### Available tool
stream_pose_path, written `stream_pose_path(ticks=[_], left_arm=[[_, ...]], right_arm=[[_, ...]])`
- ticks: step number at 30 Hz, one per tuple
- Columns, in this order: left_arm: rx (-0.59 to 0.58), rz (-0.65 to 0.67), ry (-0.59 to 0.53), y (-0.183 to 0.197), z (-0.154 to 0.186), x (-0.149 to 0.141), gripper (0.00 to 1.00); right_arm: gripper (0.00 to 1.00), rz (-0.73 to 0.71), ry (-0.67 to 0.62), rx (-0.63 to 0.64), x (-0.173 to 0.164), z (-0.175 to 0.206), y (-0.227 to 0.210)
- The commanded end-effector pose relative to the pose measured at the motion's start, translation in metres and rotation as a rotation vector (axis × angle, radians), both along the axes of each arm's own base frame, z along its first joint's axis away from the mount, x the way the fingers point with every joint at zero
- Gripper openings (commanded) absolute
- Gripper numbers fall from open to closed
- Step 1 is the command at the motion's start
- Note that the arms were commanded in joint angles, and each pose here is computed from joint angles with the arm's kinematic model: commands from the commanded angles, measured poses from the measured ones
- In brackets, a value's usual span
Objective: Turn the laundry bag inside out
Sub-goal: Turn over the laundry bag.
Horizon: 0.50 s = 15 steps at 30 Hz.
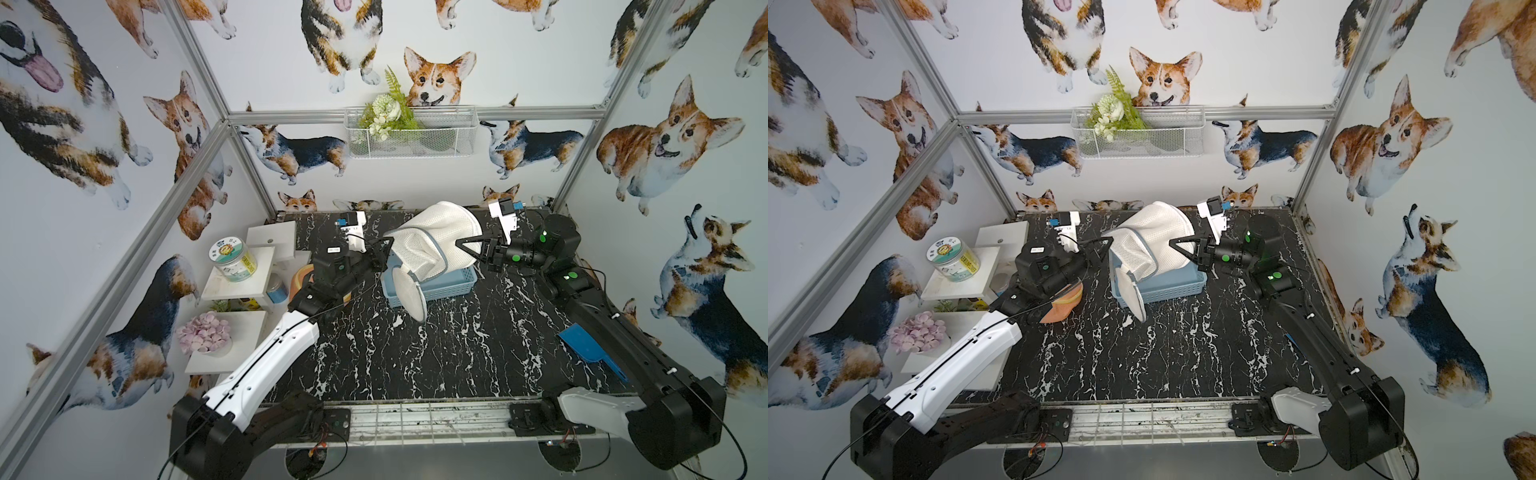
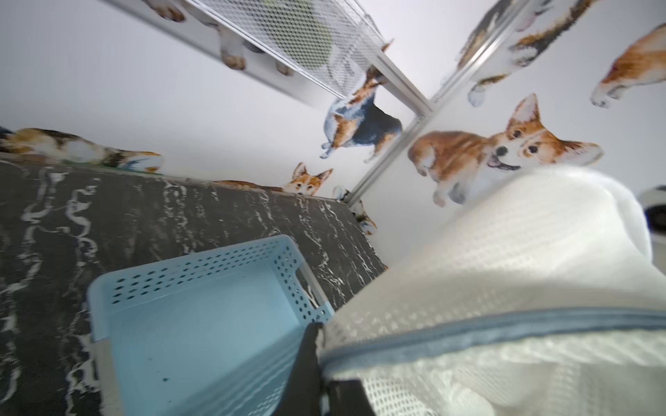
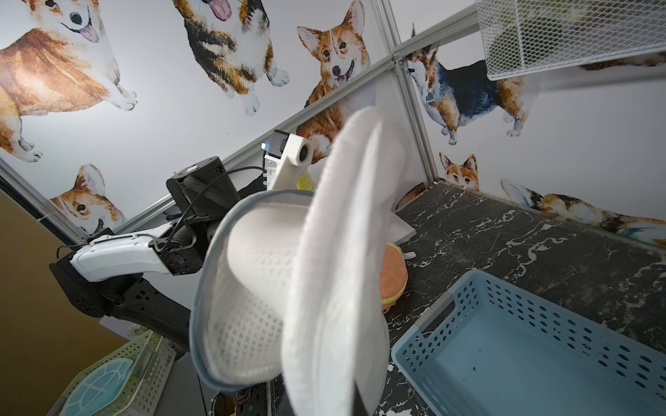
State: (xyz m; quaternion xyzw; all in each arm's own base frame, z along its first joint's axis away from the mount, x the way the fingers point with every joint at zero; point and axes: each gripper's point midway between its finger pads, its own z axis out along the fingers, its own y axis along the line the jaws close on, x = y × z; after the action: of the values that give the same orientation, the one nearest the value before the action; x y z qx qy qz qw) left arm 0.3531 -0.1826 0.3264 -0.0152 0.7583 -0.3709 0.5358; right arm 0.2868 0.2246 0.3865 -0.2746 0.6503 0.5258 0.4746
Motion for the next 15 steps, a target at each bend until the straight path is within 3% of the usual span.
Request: stream_pose_path(ticks=[1,5,7,8,9,12,15], left_arm=[[0.080,0.152,0.115,0.039,-0.036,0.013,0.00],[0.092,0.078,0.176,0.026,-0.047,0.016,0.03],[0.051,0.012,0.156,0.016,-0.038,0.008,0.43],[0.037,-0.003,0.150,0.015,-0.033,0.003,0.58],[0.035,-0.010,0.150,0.015,-0.030,-0.001,0.66],[0.058,0.009,0.163,0.026,-0.027,-0.015,0.77],[0.090,0.052,0.198,0.044,-0.029,-0.029,0.81]], right_arm=[[0.00,-0.008,-0.031,0.021,0.001,0.008,-0.002],[0.00,-0.004,-0.020,0.052,0.003,0.010,-0.001],[0.00,-0.009,-0.012,0.053,0.005,0.010,-0.001],[0.00,-0.009,-0.008,0.053,0.005,0.009,-0.001],[0.00,-0.009,-0.004,0.053,0.006,0.008,-0.001],[0.00,-0.027,0.008,0.043,0.010,0.003,-0.002],[0.00,-0.044,0.017,0.033,0.015,0.000,-0.002]])
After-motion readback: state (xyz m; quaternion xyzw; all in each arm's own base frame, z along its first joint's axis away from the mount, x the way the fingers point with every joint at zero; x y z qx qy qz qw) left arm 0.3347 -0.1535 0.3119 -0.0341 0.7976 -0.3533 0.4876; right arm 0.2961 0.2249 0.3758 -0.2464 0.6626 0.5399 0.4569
